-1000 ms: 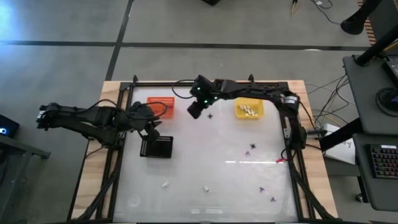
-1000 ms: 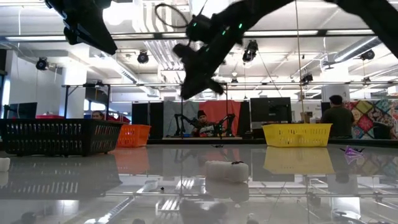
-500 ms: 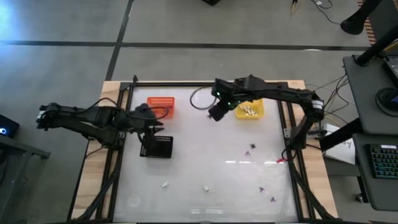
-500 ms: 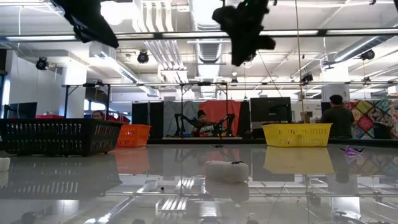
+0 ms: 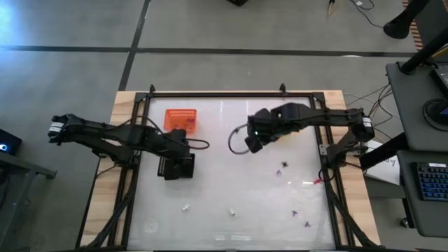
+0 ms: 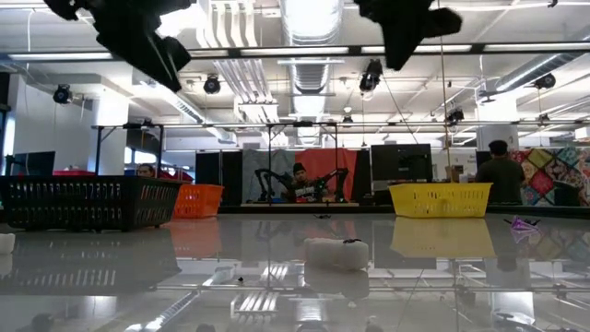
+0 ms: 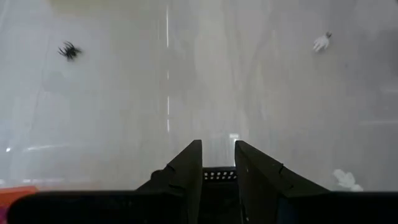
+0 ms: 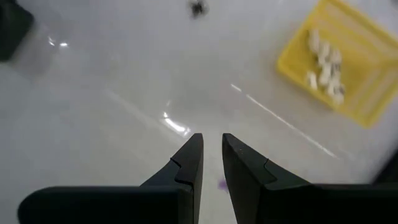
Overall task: Sort Halloween decoration
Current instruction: Put the white skeleton toy into the yellow bin
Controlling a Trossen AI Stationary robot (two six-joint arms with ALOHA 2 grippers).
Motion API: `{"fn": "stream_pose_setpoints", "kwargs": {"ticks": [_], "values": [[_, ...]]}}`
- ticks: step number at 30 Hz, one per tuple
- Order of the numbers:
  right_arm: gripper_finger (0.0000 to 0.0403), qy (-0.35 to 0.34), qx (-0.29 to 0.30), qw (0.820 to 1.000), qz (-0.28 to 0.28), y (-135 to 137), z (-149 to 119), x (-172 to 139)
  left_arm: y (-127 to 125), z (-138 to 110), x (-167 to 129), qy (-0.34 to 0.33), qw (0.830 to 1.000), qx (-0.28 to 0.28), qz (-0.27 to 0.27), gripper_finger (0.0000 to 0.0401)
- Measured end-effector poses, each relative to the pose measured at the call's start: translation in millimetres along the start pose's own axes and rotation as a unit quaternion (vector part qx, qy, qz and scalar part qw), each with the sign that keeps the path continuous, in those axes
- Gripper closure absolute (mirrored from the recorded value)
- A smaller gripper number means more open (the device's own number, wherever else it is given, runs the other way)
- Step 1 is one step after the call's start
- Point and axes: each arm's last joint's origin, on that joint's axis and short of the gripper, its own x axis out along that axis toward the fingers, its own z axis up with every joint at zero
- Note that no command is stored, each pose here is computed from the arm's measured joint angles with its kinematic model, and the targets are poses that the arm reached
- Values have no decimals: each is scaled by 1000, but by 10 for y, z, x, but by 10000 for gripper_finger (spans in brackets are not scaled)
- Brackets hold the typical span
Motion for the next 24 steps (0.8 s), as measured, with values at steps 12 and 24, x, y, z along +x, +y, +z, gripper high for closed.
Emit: {"fn": "stream_pose_setpoints", "kwargs": {"ticks": [12,24], "values": [[348,17,37,998,-40,173,-572,-141,-93,65,244,12,995,0,-97,306],[348,-20,90,995,-41,213,-688,-190,-347,243,665,-7,980,133,-151,260]]}}
